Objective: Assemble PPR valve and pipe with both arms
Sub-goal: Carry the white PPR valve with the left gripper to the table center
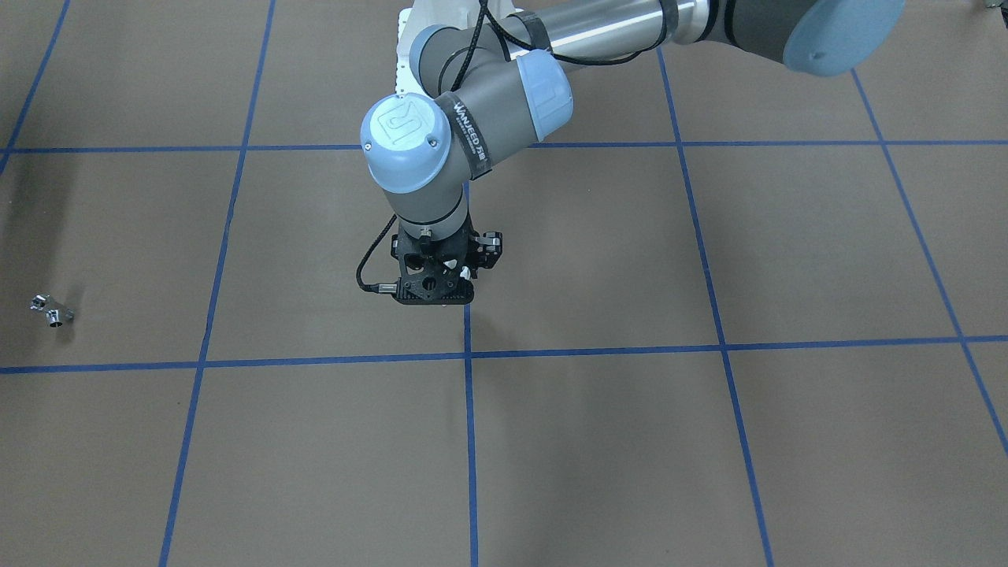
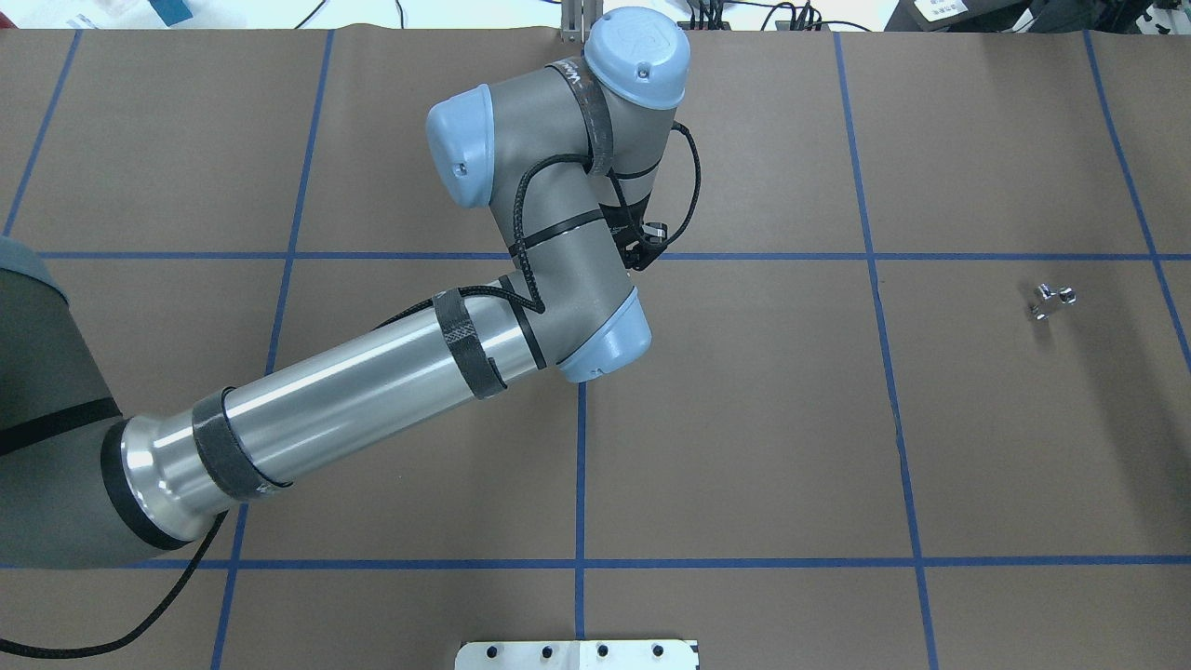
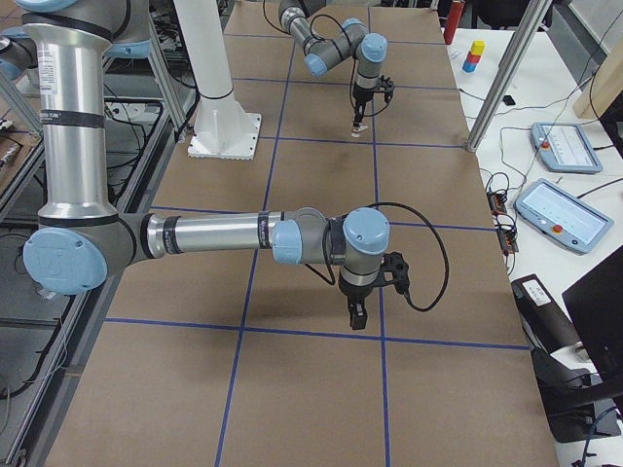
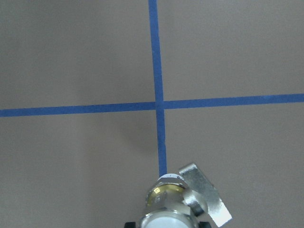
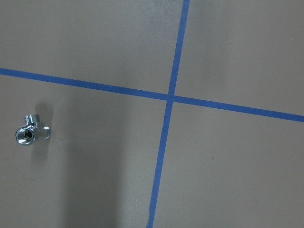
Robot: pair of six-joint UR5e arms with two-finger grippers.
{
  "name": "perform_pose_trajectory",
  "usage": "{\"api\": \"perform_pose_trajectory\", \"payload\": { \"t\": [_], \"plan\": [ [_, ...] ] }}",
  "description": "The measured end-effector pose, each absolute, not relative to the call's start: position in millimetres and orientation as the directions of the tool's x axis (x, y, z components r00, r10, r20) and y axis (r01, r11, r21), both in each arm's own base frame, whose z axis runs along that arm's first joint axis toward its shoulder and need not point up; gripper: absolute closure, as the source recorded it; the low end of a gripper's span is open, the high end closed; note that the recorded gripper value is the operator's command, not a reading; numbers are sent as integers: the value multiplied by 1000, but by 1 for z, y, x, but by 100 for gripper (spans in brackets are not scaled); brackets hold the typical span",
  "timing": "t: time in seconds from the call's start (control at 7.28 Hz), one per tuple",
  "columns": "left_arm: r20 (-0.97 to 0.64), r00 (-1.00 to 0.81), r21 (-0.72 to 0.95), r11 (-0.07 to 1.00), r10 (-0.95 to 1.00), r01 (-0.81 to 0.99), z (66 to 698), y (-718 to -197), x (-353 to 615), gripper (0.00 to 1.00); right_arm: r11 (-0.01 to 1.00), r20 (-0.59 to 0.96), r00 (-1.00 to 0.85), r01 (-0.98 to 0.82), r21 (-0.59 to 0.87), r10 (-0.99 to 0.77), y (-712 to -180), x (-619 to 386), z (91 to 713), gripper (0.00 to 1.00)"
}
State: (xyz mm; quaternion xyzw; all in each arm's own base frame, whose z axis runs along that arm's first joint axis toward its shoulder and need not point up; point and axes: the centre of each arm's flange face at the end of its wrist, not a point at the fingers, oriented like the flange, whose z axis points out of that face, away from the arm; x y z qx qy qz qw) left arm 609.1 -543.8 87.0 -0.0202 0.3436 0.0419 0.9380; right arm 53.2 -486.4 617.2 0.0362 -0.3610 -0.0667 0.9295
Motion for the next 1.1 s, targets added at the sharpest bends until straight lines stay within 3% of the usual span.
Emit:
{"api": "perform_pose_trajectory", "payload": {
  "t": [0.96,1.1],
  "plan": [
    [-631,765,10,988,126,-155,124,-537,629,100,991,711,689,85,107,-136,-487,49,615,1],
    [-633,763,12,987,129,-157,126,-536,630,80,991,711,689,85,108,-136,-487,49,615,1]
  ]
}}
